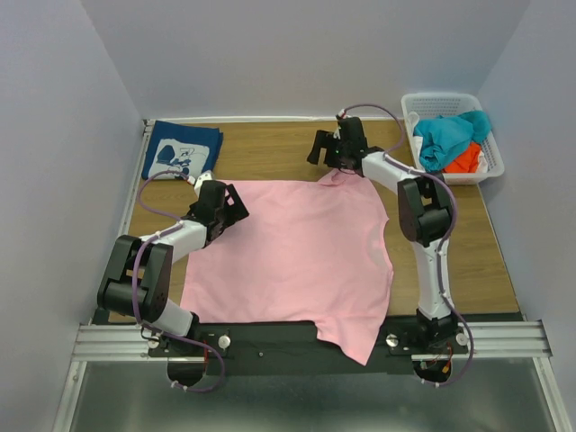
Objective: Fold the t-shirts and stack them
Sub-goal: Flatten the tshirt out
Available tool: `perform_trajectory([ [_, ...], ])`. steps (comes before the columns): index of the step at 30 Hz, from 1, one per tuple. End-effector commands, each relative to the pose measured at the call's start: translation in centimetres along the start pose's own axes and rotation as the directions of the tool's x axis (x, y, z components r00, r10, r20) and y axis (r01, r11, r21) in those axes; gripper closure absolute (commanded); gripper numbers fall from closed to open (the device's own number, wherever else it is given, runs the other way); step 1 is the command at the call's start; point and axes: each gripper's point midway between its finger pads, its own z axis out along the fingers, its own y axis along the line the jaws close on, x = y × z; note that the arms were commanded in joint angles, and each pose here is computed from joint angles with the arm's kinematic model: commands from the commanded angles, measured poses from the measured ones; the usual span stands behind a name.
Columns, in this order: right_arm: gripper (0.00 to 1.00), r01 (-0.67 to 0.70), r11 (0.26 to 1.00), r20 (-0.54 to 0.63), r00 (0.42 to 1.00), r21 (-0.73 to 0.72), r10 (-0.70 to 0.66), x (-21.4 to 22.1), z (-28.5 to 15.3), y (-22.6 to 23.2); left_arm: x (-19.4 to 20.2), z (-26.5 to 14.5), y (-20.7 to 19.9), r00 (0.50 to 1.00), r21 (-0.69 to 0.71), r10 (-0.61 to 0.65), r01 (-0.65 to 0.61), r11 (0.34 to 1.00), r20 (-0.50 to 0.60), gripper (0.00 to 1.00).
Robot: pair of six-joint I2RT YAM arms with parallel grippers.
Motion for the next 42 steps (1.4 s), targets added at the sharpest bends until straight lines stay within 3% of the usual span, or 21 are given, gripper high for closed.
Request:
perform_trajectory([
  [1,0.00,0.074,0.997,0.097,0.992,0.026,-0.076,-3.8,1.6,-0.1,0.1,-0.1,-0.1,1.000,0.015,0.015,-0.015,1.000,0.006,0.02],
  [5,0.00,0.102,0.995,0.128,0.986,0.022,-0.104,-5.5,-0.2,0.7,0.2,-0.3,-0.3,1.000,0.026,0.015,-0.015,1.000,0.002,0.02],
  [9,0.00,0.085,0.996,0.103,0.991,0.035,-0.088,-3.9,-3.8,0.5,0.1,-0.4,-0.4,1.000,0.031,0.014,-0.014,0.999,0.004,0.02],
  [10,0.00,0.061,0.997,0.054,0.997,0.055,-0.064,-1.4,-4.1,-0.6,0.1,-0.4,-0.4,1.000,0.031,0.016,-0.016,0.999,0.004,0.02],
  [16,0.00,0.012,1.000,-0.022,1.000,0.018,-0.012,2.7,-7.3,-0.1,0.1,-0.4,-0.7,1.000,0.043,0.018,-0.018,0.999,0.003,0.02],
  [23,0.00,-0.006,1.000,-0.086,0.996,0.017,0.008,5.5,-6.0,0.3,0.0,-0.5,-0.8,1.000,0.051,0.018,-0.018,0.999,0.003,0.02],
  [33,0.00,-0.042,0.999,-0.092,0.995,0.031,0.045,5.5,-3.2,0.3,0.0,-0.5,-0.9,1.000,0.054,0.019,-0.019,0.998,0.002,0.02],
  [42,0.00,-0.001,1.000,0.036,0.999,0.028,0.000,-0.2,0.1,1.7,0.2,-0.4,-0.9,1.000,0.056,0.021,-0.021,0.998,-0.003,0.02],
])
